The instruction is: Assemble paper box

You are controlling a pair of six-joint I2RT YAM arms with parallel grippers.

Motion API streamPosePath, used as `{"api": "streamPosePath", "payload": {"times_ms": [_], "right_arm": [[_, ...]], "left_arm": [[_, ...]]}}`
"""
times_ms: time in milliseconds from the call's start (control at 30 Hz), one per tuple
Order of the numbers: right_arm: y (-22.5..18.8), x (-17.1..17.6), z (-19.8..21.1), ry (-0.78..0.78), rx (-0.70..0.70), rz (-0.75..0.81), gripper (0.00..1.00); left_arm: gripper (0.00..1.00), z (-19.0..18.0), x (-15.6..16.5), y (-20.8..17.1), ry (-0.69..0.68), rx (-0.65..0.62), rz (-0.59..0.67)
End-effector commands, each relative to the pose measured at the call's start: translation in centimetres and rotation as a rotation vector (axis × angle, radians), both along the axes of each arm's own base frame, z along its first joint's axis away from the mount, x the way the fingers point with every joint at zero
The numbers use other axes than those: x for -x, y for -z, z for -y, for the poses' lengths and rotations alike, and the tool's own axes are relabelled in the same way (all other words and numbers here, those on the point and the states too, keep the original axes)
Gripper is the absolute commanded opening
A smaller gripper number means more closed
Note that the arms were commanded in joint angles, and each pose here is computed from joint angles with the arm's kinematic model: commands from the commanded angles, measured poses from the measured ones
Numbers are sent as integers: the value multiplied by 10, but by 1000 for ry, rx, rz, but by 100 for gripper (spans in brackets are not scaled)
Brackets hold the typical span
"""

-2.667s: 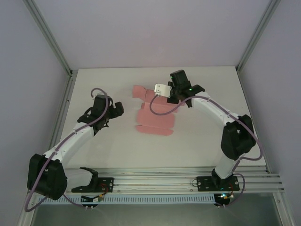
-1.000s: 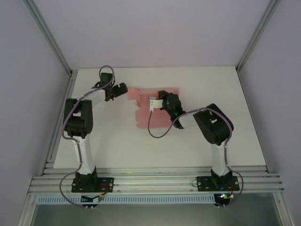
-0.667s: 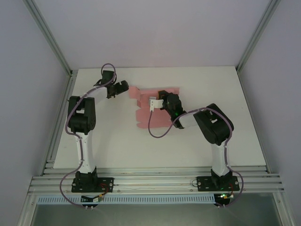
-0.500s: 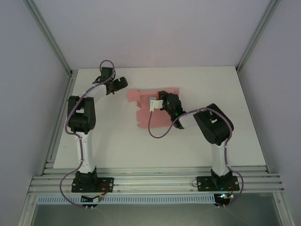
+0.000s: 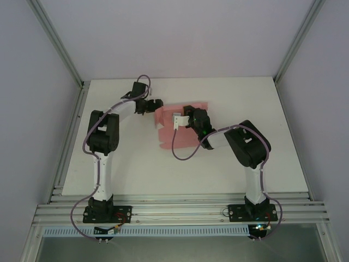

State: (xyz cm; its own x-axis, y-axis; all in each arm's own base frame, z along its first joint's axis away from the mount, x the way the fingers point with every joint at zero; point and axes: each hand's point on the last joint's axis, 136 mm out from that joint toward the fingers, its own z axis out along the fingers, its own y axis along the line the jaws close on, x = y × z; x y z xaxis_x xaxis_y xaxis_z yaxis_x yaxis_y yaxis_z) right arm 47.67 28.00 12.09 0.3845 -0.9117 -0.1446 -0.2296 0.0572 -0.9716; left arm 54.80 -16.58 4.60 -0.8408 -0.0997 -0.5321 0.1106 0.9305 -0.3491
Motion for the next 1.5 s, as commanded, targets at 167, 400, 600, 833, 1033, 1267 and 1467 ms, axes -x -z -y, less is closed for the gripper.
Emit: {"api": "streamPosePath", "payload": {"times_ms": [167,400,600,833,1033,1267,1467], "right_arm": [[2,-4,9,40,-8,-49,0],[3,-4,10,37,4,-38,0],[2,0,12,33,7,-50,0],[1,3,10,18,7,-57,0],[6,10,9,-2,10,-83,0],[14,19,7,-22,21,-72,0],[18,23,9,-13,10,-108,0]], "left_arm": [[88,-3,48,-22,-27,23,-1],[85,-1,70,-21,9,28,-4],[83,15,87,-37,91,100,81],[80,49,92,-49,238,198,155],[75,64,79,-61,278,178,229],[73,73,91,-56,284,41,294],[73,78,113,-36,269,-16,308]]}}
